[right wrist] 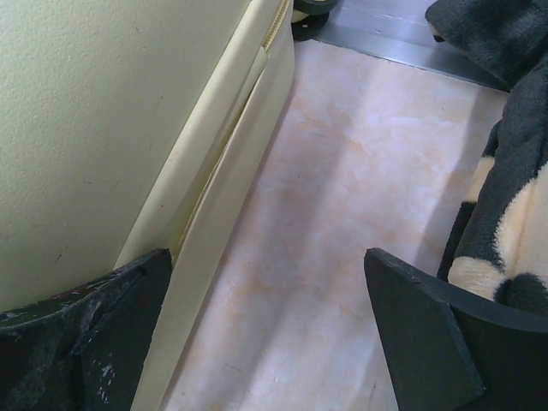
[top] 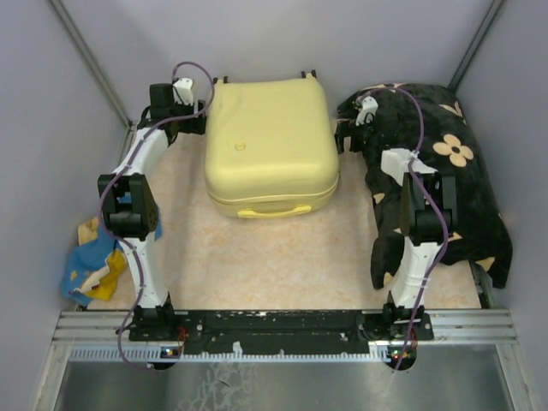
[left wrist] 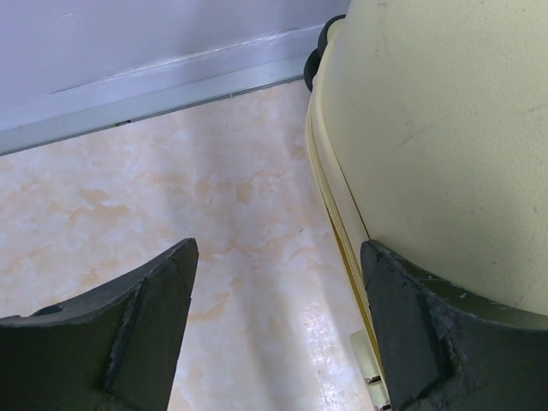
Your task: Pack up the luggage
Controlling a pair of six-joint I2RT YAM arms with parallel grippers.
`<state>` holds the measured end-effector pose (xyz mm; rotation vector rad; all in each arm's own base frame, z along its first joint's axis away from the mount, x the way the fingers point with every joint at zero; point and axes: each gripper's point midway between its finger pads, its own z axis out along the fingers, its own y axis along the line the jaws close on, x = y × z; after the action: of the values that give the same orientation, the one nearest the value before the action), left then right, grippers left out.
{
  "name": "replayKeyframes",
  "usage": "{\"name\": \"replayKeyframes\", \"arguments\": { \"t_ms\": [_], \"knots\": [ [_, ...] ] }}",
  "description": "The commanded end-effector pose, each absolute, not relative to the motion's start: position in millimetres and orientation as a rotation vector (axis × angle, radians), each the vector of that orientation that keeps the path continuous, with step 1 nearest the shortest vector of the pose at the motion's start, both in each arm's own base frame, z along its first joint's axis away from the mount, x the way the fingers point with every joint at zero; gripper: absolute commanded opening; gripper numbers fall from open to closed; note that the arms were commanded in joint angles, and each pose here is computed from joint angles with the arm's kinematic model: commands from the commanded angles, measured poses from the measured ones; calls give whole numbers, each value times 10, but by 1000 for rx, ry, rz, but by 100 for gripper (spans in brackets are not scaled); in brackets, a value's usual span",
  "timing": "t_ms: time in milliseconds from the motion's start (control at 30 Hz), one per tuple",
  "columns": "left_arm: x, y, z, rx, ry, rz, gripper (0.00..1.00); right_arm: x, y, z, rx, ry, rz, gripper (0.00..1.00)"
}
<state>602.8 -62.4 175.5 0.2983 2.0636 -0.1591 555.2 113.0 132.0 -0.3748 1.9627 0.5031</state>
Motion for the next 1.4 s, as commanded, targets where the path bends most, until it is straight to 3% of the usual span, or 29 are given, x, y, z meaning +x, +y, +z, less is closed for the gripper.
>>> {"name": "replayKeyframes", "arguments": {
  "t_ms": [0,167,700,1033,1367],
  "knots": [
    [5767,-1714,1637,507,2070,-464,88,5477,1629,1971,-490,1800,605,99],
    [5828,-1228,1897,473,2046,-354,99,5457,1466,2196,-455,1787,584,99],
    [5217,75,2611,346,2202,-147,100,5159,743,3158,-331,1732,506,99],
    [4698,169,2727,345,2218,-44,100,4420,628,3475,-323,1733,433,99],
    [3891,-312,2413,470,2210,-74,100,3621,620,2934,-328,1851,409,99]
  ]
}}
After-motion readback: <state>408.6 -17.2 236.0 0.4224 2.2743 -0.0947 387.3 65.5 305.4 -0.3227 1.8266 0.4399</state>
